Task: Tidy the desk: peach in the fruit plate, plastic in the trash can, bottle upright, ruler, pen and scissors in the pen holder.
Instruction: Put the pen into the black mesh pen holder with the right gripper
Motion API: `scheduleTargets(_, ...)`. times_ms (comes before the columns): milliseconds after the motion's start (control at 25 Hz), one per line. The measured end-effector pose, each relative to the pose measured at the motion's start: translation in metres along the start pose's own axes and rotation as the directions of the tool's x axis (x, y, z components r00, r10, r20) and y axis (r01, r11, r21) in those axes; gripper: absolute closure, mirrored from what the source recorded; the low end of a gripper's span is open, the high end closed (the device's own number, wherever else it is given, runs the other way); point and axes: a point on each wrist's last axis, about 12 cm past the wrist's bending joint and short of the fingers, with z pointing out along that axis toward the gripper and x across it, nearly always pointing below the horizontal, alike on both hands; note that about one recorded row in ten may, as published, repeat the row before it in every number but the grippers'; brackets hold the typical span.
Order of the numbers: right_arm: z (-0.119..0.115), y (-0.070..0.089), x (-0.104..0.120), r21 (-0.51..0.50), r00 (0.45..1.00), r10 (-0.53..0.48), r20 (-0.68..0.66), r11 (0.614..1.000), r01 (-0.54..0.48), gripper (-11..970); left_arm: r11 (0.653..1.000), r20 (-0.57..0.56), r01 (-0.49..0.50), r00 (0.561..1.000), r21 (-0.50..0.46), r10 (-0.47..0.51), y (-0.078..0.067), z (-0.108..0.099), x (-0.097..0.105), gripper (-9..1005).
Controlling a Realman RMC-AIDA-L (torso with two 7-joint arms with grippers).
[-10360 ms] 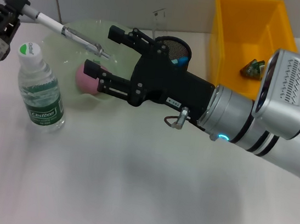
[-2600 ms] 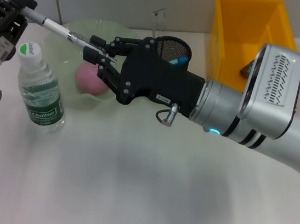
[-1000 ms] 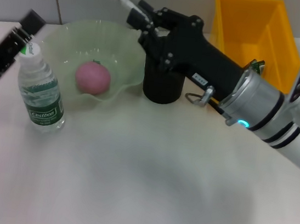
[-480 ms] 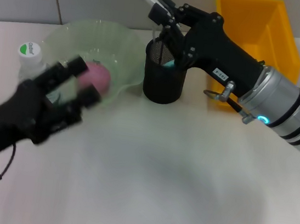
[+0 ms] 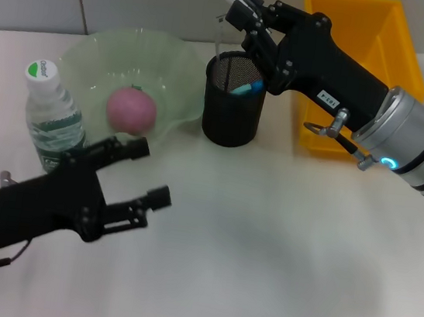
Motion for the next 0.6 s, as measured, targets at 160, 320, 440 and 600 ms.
scheduleTargets(160, 0.000, 0.000, 0.000, -0.001, 1.000, 0.005, -0.001, 1.000, -0.005, 829, 1.000, 0.000, 0.000, 1.000, 0.000, 0.000, 0.000, 0.000, 0.000, 165)
scheduleTargets(320, 0.000, 0.000, 0.000, -0.002, 1.000, 0.010, -0.001, 1.000, -0.010, 826, 1.000, -0.094, -0.028, 0.995, -0.010, 0.027, 0.002, 0.003, 0.010, 165)
scheduleTargets(440, 0.001, -0.001, -0.001, -0.003, 1.000, 0.025, -0.002, 1.000, -0.025, 823, 0.999, -0.107, -0.048, 0.993, -0.010, 0.046, 0.003, 0.004, 0.010, 165)
scheduleTargets(600, 0.001, -0.006, -0.006, -0.007, 0.998, 0.068, -0.002, 0.998, -0.068, 820, 0.998, -0.098, -0.066, 0.993, 0.002, 0.066, 0.002, 0.005, 0.007, 165)
